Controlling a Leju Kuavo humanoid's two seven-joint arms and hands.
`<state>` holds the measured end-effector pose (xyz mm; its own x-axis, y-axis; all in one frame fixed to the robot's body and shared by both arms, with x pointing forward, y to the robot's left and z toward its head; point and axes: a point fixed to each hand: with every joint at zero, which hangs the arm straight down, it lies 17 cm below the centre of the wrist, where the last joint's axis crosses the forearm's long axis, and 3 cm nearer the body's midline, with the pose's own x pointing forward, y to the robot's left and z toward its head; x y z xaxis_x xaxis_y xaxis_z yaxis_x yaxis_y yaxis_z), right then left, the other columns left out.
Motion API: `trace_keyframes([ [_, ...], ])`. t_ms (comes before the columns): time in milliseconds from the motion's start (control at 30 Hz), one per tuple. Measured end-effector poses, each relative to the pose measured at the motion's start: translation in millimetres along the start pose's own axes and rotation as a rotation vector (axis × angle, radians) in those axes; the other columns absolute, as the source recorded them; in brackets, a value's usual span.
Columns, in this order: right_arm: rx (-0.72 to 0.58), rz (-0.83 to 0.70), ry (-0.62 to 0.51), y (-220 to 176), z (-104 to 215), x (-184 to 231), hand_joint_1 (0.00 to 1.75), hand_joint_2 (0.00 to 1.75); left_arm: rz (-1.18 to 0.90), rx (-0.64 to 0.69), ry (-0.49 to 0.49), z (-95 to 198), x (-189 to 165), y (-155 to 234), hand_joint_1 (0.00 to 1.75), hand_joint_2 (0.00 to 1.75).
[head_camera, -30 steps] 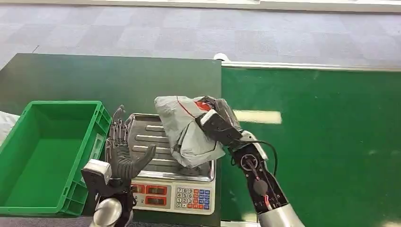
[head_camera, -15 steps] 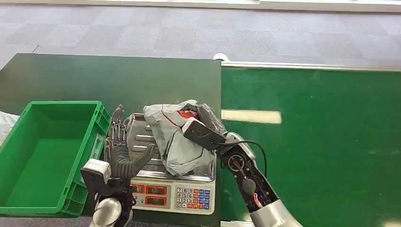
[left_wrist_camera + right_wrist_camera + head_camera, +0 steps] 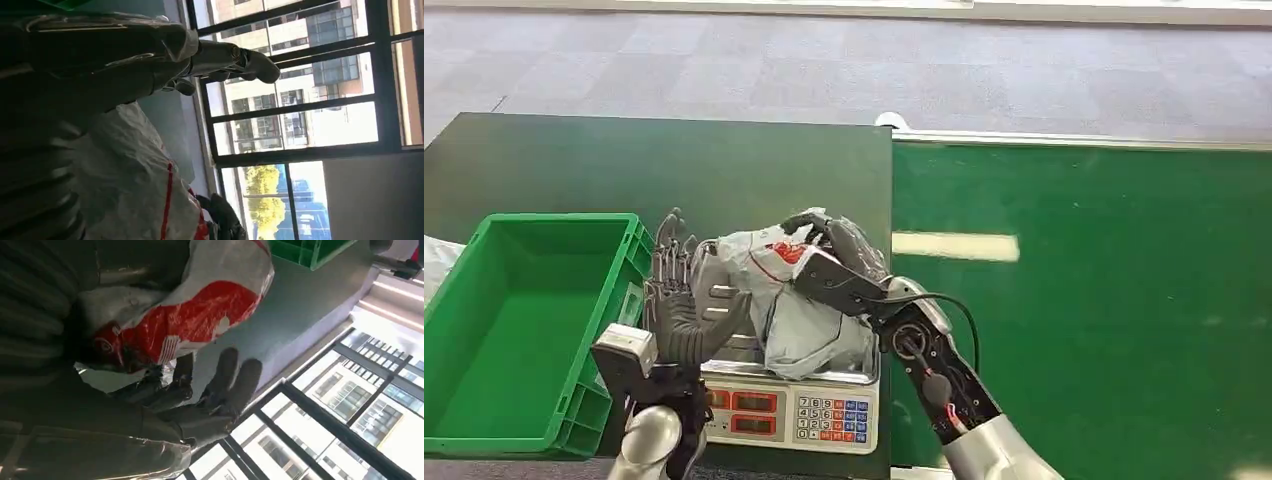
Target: Moved the parcel from conveyor to table for the left to box.
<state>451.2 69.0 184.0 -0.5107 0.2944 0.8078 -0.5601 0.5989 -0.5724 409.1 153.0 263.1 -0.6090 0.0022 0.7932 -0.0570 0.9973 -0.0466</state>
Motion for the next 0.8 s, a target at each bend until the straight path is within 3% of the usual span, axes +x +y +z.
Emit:
trace_keyframes([
  [800, -0.125, -0.109, 0.02, -33.4, -3.7, 2.8, 0.0, 1.75, 0.009, 0.013, 0.011, -2.0, -3.3, 0.8, 0.0, 1.75],
])
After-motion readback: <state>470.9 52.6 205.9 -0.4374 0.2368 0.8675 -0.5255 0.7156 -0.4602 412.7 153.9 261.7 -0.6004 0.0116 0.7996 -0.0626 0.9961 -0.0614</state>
